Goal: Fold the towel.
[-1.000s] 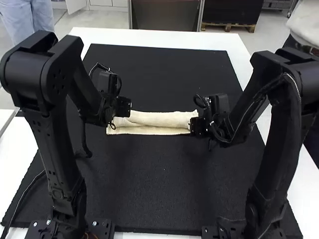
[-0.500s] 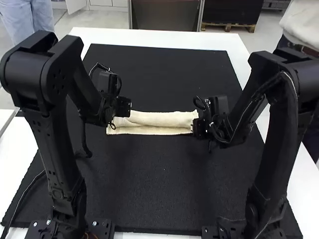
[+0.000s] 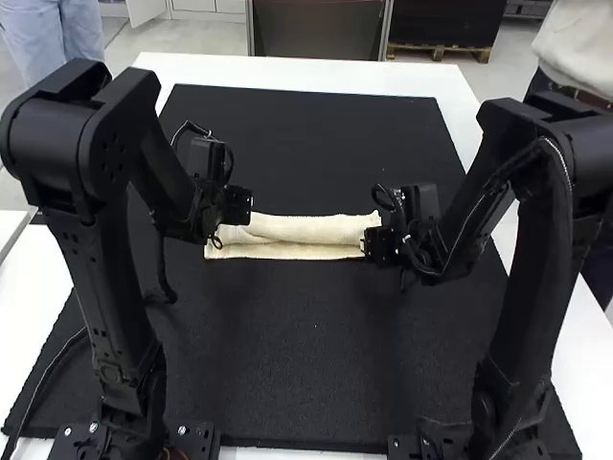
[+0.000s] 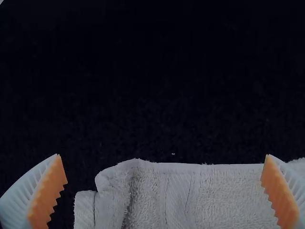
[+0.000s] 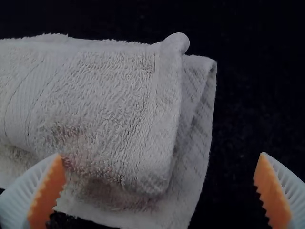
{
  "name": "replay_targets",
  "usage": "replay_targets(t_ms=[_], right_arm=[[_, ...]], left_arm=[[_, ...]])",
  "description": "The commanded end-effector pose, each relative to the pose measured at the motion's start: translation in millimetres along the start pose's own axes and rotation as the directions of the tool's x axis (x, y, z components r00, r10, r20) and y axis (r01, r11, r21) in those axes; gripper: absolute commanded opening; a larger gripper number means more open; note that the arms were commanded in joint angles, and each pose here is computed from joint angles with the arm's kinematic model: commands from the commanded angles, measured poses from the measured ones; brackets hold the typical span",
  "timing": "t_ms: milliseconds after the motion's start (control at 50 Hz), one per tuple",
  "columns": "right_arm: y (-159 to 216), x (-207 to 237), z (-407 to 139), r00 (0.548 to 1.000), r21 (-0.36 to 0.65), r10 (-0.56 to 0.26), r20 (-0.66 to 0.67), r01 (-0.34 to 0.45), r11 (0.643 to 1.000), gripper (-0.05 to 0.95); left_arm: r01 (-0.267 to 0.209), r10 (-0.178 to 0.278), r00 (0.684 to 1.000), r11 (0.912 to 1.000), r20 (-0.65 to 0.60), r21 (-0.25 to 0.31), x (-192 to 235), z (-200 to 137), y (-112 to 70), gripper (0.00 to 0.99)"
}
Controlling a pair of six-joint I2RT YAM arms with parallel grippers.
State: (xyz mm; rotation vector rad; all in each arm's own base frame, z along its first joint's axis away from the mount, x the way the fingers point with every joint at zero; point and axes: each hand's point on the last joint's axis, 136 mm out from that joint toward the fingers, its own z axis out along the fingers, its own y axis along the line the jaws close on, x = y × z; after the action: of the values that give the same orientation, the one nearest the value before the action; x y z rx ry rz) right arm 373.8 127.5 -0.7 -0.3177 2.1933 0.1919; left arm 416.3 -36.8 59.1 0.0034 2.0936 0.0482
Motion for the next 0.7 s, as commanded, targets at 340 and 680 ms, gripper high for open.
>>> replay_targets(t_ms=[340,680], right_arm=[[-4.4,16.5,8.7,0.999,0.005,0.016,-0.036,-0.016,1.0,0.91],[-6.5,15.1,10.1,0.999,0.009,0.037,-0.026,-0.037,0.999,0.91]], left_arm=[[-0.047,0.045,0.999,0.9978,0.03,0.048,-6.4,-5.8,-24.1,0.959],[-0.038,0.037,0.999,0.9982,0.023,0.046,-4.7,-5.4,-23.4,0.959]])
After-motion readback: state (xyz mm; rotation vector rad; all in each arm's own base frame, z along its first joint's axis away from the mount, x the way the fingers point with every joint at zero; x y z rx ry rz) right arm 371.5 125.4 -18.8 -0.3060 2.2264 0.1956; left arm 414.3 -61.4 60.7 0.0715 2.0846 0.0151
